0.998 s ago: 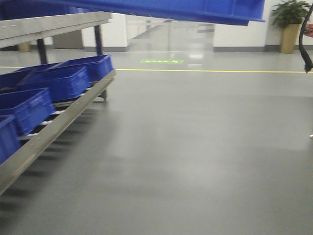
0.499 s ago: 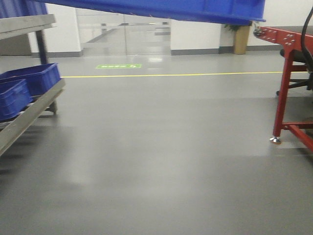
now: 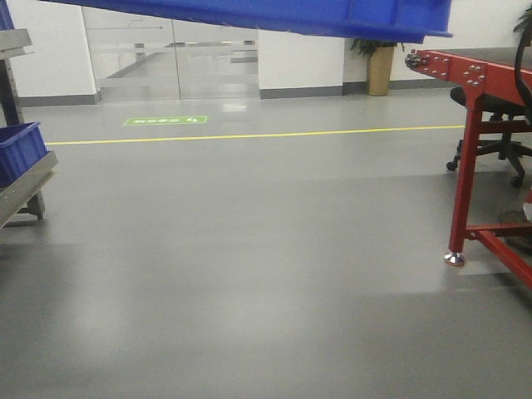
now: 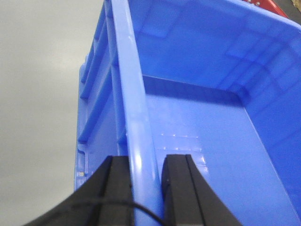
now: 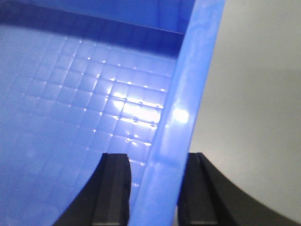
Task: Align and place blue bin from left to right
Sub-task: 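Drive across the floor toward the second rack carrying the bin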
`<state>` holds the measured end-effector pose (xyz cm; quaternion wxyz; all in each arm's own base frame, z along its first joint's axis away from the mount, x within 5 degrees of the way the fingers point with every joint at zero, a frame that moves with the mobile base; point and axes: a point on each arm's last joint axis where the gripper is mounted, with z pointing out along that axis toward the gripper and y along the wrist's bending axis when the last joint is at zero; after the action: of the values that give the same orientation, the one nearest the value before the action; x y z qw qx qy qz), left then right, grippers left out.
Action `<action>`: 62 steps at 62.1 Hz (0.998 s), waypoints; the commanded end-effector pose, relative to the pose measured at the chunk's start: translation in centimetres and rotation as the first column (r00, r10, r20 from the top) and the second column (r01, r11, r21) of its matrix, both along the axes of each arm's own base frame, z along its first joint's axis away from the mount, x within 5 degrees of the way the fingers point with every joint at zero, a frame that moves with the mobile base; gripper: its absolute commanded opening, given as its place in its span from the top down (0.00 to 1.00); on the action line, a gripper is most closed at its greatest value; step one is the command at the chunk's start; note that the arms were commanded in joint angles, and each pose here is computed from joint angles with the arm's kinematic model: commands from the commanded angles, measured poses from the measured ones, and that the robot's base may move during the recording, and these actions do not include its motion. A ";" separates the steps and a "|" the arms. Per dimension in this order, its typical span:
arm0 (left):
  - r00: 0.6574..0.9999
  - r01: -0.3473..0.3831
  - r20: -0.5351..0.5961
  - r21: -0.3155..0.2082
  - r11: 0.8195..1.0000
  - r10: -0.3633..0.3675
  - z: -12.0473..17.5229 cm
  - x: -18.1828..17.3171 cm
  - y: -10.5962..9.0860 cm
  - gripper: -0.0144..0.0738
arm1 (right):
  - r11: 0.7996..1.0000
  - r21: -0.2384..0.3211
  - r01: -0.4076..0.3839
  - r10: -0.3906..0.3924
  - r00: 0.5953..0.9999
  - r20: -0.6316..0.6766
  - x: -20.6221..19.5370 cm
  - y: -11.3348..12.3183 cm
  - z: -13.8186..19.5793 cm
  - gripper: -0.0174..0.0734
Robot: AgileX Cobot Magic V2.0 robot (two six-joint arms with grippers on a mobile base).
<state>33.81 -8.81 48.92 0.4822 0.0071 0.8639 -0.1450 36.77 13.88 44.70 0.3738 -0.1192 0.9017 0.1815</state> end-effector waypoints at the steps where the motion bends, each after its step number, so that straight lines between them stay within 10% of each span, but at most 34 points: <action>1: 0.990 0.111 0.104 -0.168 0.980 -0.094 2.4 -1.5 -1.9 0.82 | 0.986 0.166 -0.019 0.004 0.996 0.089 -0.5 1.3 2.1 0.88; 62: 0.991 0.099 0.109 -0.146 0.984 -0.084 2.4 -1.5 -1.7 0.82 | 0.985 0.170 -0.018 0.002 0.995 0.096 -0.4 1.3 2.1 0.88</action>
<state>33.84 -8.75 48.94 0.4847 0.0073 0.8631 -0.1414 36.87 13.91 44.68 0.3763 -0.1186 0.9007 0.1819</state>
